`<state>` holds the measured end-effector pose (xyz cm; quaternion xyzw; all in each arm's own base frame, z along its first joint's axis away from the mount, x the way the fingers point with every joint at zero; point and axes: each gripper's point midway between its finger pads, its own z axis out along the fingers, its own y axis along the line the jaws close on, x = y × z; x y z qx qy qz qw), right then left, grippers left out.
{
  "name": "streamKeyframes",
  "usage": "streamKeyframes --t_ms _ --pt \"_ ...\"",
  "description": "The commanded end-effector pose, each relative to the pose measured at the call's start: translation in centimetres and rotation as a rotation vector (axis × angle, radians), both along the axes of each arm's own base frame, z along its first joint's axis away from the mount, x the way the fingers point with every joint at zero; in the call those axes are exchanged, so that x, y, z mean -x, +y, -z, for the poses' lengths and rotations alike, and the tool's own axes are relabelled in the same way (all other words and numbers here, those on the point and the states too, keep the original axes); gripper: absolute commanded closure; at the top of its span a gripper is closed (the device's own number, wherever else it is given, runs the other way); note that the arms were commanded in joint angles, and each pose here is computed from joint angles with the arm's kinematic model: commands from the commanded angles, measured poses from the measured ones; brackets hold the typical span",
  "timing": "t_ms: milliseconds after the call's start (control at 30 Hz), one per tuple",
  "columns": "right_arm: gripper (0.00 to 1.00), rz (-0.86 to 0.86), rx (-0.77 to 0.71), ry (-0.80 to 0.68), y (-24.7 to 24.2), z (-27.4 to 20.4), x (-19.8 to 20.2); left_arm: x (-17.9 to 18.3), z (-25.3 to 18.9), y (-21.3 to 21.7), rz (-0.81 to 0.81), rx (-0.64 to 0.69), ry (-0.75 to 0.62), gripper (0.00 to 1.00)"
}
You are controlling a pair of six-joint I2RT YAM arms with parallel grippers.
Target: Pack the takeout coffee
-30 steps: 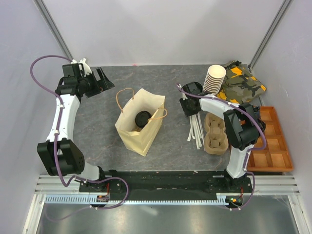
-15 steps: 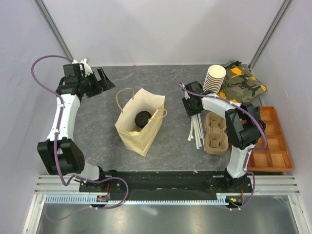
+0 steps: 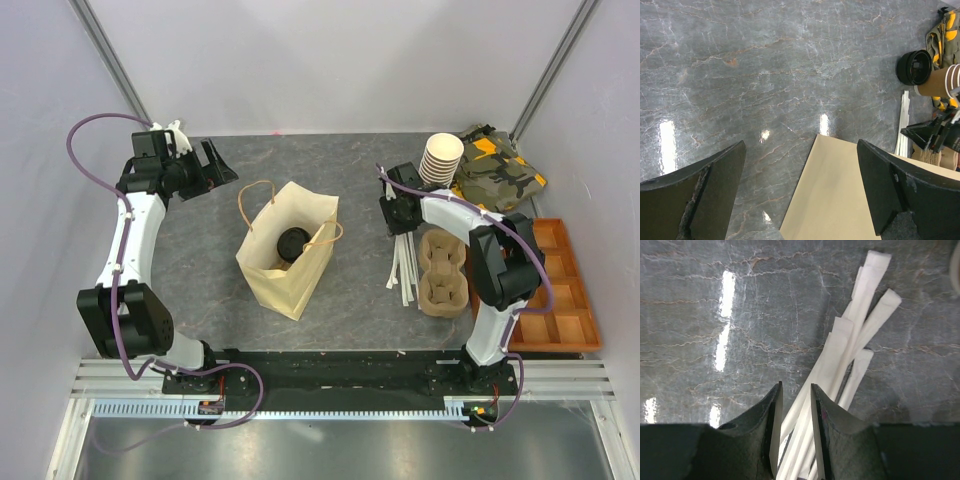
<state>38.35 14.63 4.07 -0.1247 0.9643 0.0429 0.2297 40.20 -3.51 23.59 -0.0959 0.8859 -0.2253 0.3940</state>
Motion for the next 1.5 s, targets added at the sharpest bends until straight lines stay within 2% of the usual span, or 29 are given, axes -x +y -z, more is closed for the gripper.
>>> streamKeyframes --t_ms 0,333,567,600,633,667,800,967,1167,1267,1367,1467 --pt "0.65 0.039 0.003 -0.095 -0.4 -4.0 -1.5 -1.1 -1.2 -0.5 0.036 -0.001 -0.054 0.00" --pt "0.66 0.040 0.074 -0.061 -2.1 -1.4 -2.0 -1.4 -1.2 -0.6 0.037 0.003 -0.054 0.00" --pt "0.71 0.027 0.063 -0.029 -2.0 0.1 -2.0 -1.4 -1.1 -0.6 0.040 -0.004 -0.055 0.00" --pt "0.74 0.027 0.062 -0.023 -2.0 0.3 -2.0 -1.4 -1.2 -0.6 0.043 -0.003 -0.055 0.00" --pt "0.83 0.026 0.056 -0.026 -2.0 0.2 -2.0 -1.4 -1.1 -0.6 0.042 -0.004 -0.052 0.00" --pt "0.87 0.026 0.051 -0.029 -1.9 0.0 -2.0 -1.3 -1.1 -0.6 0.042 -0.006 -0.054 0.00" --pt "1.00 0.034 0.018 -0.043 -1.7 -2.0 -2.1 -1.2 -1.4 -0.6 0.048 -0.015 -0.064 0.00" --pt "1.00 0.023 -0.080 -0.101 -0.3 -6.4 -2.2 -0.9 -2.4 -0.8 0.065 -0.015 -0.090 0.00" --pt "1.00 0.011 -0.148 -0.157 0.3 -9.2 -2.1 -0.5 -2.7 -1.2 0.087 -0.002 -0.096 0.00" --pt "1.00 -0.007 -0.167 -0.166 0.3 -9.7 -2.1 -0.5 -3.0 -1.4 0.097 -0.002 -0.106 0.00" --pt "0.93 -0.012 -0.163 -0.153 0.3 -9.2 -2.1 -0.5 -3.3 -1.4 0.102 -0.001 -0.112 0.00" --pt "0.95 -0.011 -0.171 -0.119 0.6 -7.8 -2.2 -0.6 -3.2 -1.4 0.108 -0.007 -0.114 0.00"
